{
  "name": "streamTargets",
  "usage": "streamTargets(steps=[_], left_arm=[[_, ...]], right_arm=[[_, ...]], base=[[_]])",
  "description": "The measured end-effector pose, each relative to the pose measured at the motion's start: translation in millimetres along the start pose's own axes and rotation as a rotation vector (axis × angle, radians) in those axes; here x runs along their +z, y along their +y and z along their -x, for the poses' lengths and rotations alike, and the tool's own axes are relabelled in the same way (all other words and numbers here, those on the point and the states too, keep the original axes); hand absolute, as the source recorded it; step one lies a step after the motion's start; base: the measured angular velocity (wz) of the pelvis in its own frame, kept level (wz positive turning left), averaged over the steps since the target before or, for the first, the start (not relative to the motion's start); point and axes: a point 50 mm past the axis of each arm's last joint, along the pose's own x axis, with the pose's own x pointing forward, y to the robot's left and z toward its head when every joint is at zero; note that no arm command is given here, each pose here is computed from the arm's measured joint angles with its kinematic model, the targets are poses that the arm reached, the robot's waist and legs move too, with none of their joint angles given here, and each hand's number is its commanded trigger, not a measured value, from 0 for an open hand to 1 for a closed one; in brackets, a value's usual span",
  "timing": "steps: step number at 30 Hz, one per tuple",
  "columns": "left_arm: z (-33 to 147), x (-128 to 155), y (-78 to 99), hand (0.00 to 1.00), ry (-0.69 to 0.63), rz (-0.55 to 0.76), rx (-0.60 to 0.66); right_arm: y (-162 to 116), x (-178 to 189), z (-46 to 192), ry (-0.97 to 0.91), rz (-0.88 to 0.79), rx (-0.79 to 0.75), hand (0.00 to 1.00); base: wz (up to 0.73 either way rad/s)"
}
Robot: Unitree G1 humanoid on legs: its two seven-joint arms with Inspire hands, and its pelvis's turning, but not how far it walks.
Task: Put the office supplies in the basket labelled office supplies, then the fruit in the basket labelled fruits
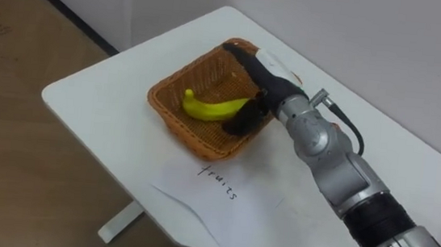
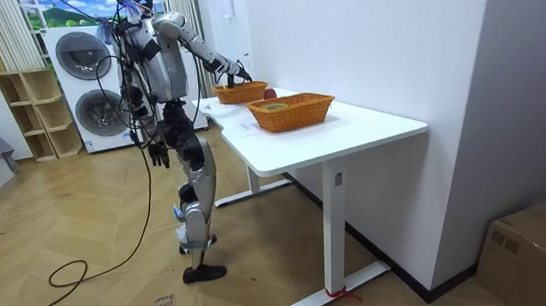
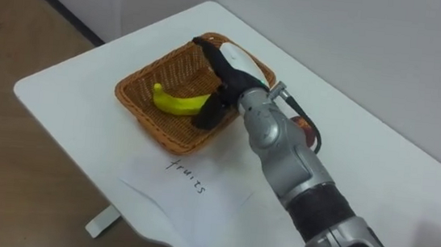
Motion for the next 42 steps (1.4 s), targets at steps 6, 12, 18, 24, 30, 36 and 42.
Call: streamTargets(steps=[6, 12, 18, 24, 30, 36, 42], left_arm=[[-1.0, -2, 2.3, 0.0, 0.01, 0.015, -0.007], [-1.7, -3, -0.6, 0.0, 0.027, 0.015, -0.028], [0.3, -4, -4.8, 0.0, 0.021, 0.021, -0.04], [3.0, -3, -8.9, 0.0, 0.01, 0.028, -0.05], [3.6, -4, -9.6, 0.0, 0.007, 0.022, -0.051], [4.4, -6, -11.8, 0.0, 0.01, 0.02, -0.07], [5.9, -4, -16.5, 0.0, 0.008, 0.025, -0.098]], right_arm=[[-10, 1, 1, -0.02, -0.028, -0.063, 0.0], [-15, 8, 2, -0.071, -0.119, -0.11, 0.0], [-40, -2, 5, -0.057, -0.248, -0.236, 0.0], [-60, -11, 11, -0.049, -0.396, -0.352, 0.0], [-68, -6, 14, -0.079, -0.473, -0.408, 0.0], [-70, -7, 15, -0.08, -0.499, -0.445, 0.0], [-70, -16, 25, -0.07, -0.524, -0.474, 0.0]], base=[[-0.01], [-0.05], [-0.03], [-0.03], [-0.02], [-0.02], [-0.03]])
